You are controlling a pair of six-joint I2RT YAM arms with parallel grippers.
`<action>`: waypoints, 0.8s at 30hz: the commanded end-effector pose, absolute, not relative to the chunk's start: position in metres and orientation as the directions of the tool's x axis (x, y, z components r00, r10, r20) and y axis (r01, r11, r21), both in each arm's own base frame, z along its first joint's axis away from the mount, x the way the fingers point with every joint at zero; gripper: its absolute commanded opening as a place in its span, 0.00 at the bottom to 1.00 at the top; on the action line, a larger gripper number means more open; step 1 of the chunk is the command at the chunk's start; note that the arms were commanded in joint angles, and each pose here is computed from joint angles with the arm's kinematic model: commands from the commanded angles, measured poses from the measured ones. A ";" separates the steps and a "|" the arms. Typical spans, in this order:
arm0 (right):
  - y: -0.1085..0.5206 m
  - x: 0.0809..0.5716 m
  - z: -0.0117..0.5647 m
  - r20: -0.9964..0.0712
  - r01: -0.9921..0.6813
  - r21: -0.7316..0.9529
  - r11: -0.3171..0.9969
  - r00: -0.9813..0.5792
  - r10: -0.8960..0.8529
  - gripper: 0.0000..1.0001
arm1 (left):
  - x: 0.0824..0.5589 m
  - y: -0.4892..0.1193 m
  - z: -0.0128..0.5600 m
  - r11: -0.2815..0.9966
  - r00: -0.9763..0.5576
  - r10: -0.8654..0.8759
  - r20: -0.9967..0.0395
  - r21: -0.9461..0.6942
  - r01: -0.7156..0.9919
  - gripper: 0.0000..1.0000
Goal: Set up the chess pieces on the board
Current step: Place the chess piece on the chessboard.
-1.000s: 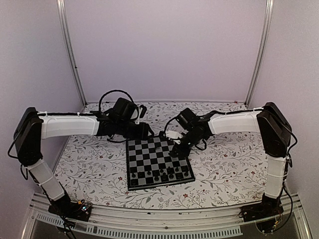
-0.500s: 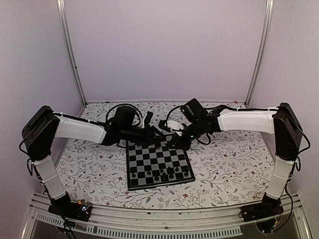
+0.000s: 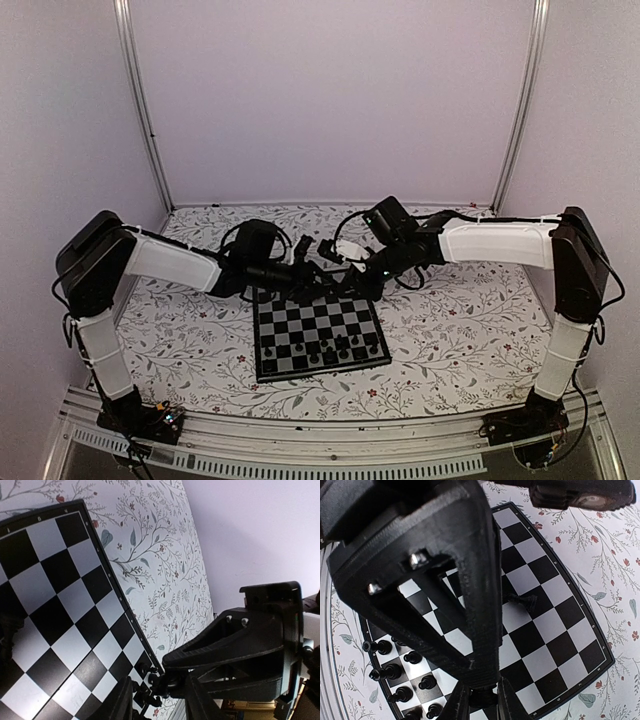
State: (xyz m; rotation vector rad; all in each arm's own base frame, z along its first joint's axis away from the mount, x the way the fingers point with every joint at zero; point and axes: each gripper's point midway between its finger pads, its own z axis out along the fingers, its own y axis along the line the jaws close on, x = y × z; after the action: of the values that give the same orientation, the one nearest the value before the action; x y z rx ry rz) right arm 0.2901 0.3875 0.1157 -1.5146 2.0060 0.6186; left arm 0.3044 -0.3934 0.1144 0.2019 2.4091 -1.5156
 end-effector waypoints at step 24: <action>0.326 0.289 0.137 -0.715 -0.954 0.143 0.262 -0.283 -0.639 0.58 | 0.297 -0.366 0.147 0.598 -0.858 0.102 -0.503 -0.658 0.457 0.00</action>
State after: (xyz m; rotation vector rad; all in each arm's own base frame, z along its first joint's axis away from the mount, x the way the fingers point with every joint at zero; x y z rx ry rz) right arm 0.2837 0.3603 0.1086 -1.5013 2.0503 0.6762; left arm 0.2968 -0.3908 0.1178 0.2925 2.4345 -1.4731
